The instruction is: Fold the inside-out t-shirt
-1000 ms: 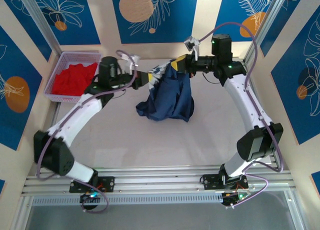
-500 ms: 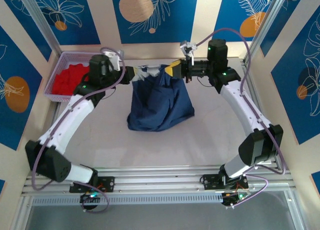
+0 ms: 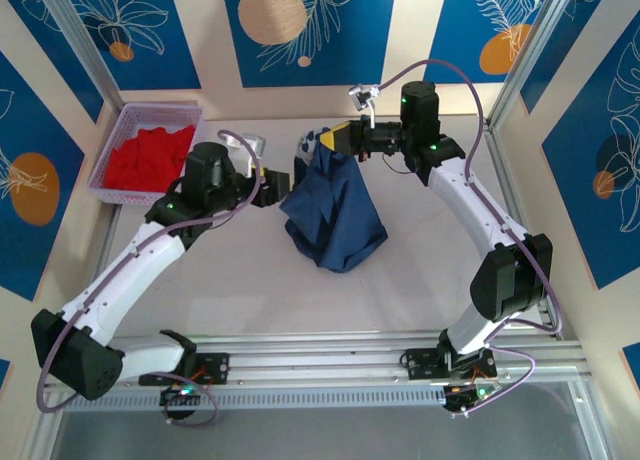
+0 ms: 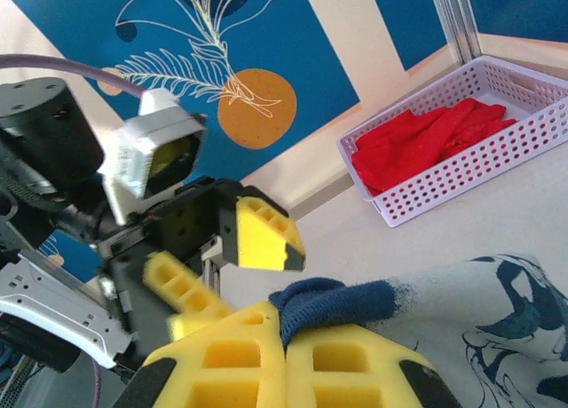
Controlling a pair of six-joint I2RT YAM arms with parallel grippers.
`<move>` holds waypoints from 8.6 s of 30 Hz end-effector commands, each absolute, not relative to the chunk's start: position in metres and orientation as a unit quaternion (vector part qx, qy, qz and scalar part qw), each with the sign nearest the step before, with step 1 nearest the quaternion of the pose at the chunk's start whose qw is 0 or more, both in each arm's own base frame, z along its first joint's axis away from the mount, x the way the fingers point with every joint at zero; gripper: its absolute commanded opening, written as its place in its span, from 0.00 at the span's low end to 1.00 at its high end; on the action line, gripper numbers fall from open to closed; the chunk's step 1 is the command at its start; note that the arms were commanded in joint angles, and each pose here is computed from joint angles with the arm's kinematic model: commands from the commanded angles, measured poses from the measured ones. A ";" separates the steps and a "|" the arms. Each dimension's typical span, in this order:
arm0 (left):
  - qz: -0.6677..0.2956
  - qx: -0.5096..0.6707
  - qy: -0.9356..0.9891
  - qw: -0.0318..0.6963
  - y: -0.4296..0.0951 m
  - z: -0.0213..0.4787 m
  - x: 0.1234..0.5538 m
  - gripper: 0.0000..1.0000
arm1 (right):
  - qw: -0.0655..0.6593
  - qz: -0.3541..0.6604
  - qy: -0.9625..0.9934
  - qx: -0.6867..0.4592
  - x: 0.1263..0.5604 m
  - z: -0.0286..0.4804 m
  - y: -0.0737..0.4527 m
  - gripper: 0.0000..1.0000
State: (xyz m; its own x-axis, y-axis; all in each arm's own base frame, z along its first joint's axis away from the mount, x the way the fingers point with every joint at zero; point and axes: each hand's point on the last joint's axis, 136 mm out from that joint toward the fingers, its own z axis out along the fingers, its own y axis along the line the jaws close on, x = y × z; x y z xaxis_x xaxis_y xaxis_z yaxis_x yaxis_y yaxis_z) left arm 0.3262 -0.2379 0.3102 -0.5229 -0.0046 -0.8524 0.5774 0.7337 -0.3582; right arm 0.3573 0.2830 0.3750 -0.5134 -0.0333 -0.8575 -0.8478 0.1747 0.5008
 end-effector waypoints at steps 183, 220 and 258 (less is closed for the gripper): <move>-0.414 0.304 0.824 0.238 -0.338 0.145 0.238 0.54 | 0.149 0.342 0.927 -0.037 0.242 0.128 0.186 0.00; -0.266 0.282 0.793 0.471 -0.268 0.319 0.291 0.00 | 0.405 0.242 0.867 -0.158 0.315 0.283 0.175 0.00; -0.194 0.184 0.775 0.573 -0.201 0.407 0.325 0.00 | 0.321 0.280 0.893 -0.144 0.363 0.259 0.189 0.35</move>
State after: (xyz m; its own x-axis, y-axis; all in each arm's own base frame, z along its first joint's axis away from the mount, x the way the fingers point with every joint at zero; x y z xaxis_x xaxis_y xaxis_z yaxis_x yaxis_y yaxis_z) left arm 0.3245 -0.2067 0.3995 -0.2852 0.1170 -0.9513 0.5231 0.8506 -0.0522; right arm 0.3759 0.1809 0.2429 -0.7621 -0.1530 -0.6291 -0.4128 0.8634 0.2902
